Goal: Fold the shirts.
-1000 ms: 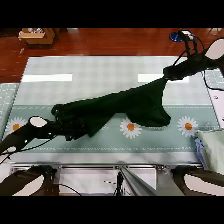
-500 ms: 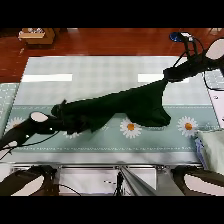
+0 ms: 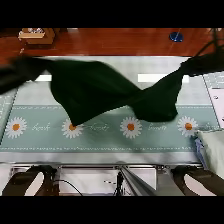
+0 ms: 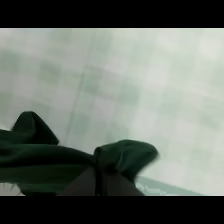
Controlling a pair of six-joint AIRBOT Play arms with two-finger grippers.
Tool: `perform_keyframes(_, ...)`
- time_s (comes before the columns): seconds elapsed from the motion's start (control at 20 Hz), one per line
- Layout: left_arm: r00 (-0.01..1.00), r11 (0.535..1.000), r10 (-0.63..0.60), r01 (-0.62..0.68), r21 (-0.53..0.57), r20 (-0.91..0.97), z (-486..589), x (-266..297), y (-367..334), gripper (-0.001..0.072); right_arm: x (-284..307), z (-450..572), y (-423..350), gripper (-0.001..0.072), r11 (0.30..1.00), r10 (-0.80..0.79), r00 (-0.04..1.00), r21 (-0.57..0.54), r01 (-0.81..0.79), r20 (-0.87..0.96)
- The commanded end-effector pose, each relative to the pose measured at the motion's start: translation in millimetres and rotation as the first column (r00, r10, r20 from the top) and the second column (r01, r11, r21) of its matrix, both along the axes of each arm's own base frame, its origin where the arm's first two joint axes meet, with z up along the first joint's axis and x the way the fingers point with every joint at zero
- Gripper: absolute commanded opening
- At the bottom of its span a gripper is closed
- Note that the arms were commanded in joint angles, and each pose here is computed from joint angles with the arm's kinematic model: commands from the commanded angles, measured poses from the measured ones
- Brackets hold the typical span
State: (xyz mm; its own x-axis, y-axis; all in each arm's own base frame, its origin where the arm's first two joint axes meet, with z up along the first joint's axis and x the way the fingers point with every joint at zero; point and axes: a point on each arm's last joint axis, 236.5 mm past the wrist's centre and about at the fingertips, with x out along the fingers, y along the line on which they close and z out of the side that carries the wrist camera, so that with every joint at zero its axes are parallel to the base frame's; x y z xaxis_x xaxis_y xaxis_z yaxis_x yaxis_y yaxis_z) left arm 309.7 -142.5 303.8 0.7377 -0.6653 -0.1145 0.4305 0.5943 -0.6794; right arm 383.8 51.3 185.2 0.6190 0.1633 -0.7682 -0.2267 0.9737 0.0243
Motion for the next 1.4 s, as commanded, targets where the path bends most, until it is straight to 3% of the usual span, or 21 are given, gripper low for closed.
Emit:
perform_keyframes(0.0, 0.966, 0.986, 0.155, -0.165, 0.03, 0.205, 81, -33, 40, 0.0021, -35, 85, -6, 0.0026, 1.0, -0.02, 0.967, 0.013, 0.017, 0.256)
perform_keyframes(0.25, 0.971, 0.939, 0.198, -0.227, 0.256, 0.137, 56, -51, 64, 0.0022, -108, 204, -22, 0.0026, 0.998, -0.059, 0.816, 0.019, 0.059, 0.575)
perform_keyframes(0.6, 0.962, 0.899, 0.181, -0.246, 0.363, 0.203, 81, -82, 53, 0.0022, -175, 305, -37, 0.0026, 0.993, -0.116, 0.637, 0.07, 0.097, 0.762)
perform_keyframes(0.7, 0.948, 0.838, 0.219, -0.304, 0.453, 0.23, 90, -95, 62, 0.0021, -186, 317, -37, 0.0026, 0.99, -0.14, 0.612, 0.104, 0.094, 0.779)
perform_keyframes(0.85, 0.925, 0.711, 0.356, -0.361, 0.603, 0.133, 61, -108, 103, 0.0022, -193, 312, -41, 0.0026, 0.989, -0.146, 0.635, 0.095, 0.113, 0.759)
perform_keyframes(0.95, 0.921, 0.684, 0.385, -0.329, 0.651, 0.061, 37, -109, 116, 0.0022, -192, 288, -46, 0.0026, 0.988, -0.149, 0.706, 0.071, 0.14, 0.692)
perform_keyframes(1.05, 0.926, 0.7, 0.376, -0.267, 0.663, -0.024, 7, -102, 119, 0.0022, -191, 266, -52, 0.0026, 0.984, -0.159, 0.767, 0.041, 0.171, 0.621)
perform_keyframes(1.35, 0.86, 0.825, 0.255, 0.046, 0.564, -0.442, -159, -84, 107, 0.0022, -144, 202, -39, 0.0026, 0.991, -0.129, 0.919, 0.004, 0.137, 0.373)
